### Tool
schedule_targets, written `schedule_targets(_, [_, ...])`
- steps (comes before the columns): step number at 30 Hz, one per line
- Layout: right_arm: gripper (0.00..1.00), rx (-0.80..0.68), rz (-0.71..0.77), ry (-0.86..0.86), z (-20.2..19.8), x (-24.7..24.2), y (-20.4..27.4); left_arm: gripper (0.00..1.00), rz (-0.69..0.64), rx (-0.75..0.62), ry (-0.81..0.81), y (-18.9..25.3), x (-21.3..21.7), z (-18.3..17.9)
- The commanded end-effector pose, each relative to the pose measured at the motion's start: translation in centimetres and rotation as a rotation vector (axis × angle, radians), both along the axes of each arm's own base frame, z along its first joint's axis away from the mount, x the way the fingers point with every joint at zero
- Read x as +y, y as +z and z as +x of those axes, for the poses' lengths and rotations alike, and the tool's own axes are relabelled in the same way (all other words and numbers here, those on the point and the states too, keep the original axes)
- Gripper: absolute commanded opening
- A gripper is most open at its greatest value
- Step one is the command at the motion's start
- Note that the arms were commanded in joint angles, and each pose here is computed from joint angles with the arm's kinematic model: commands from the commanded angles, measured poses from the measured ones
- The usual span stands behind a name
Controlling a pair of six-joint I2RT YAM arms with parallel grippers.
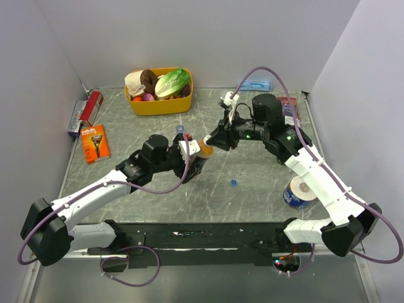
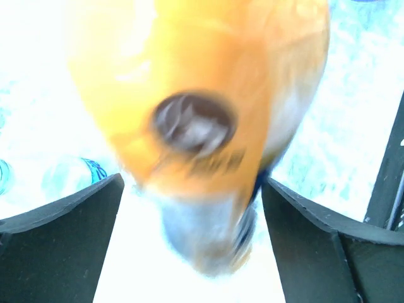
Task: Screw on the bottle caps
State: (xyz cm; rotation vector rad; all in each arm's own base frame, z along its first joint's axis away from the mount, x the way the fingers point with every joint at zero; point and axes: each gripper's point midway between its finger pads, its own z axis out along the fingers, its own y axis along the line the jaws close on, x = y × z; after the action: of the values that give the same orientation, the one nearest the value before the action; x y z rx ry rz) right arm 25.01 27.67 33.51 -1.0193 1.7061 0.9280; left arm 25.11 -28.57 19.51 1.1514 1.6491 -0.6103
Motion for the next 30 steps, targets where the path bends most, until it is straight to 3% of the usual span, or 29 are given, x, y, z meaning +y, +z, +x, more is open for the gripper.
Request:
schedule_targets(1, [0.0,-0.093,-0.119,0.01,-0.4,-2.5,0.2,0.96,0.043,-0.041,-0.089,-1.0,0.4,-1.6])
schedule_targets(6, [0.0,-0.154,-0.244,-0.046,0.5,-5.3,-0.5,0.96,0.167,-0.013,-0.138,-4.7,2.5,-3.4])
schedule_targets(11, [0.0,-0.131,-0.367,-0.179,4.5,-9.2,-1.9,0.96,0.219,0.004,-0.104,-6.5,3.8,-3.6])
schedule_targets(19, [0.0,-0.218,-0.421,-0.319,10.9,-12.6,-2.8,0.96,0.2,-0.007,-0.099,-6.5,3.5,-3.1])
schedule_targets(23, [0.0,-0.18,-0.417,-0.38,13.9,-13.3,-4.6,0.96,0.194,-0.004,-0.101,-6.5,3.4,-3.0])
schedule_targets(30, [0.0,-0.188,-0.383,-0.427,16.7,-13.2,-6.2,0.96,0.196,0.006,-0.107,-6.9,3.4,-3.2])
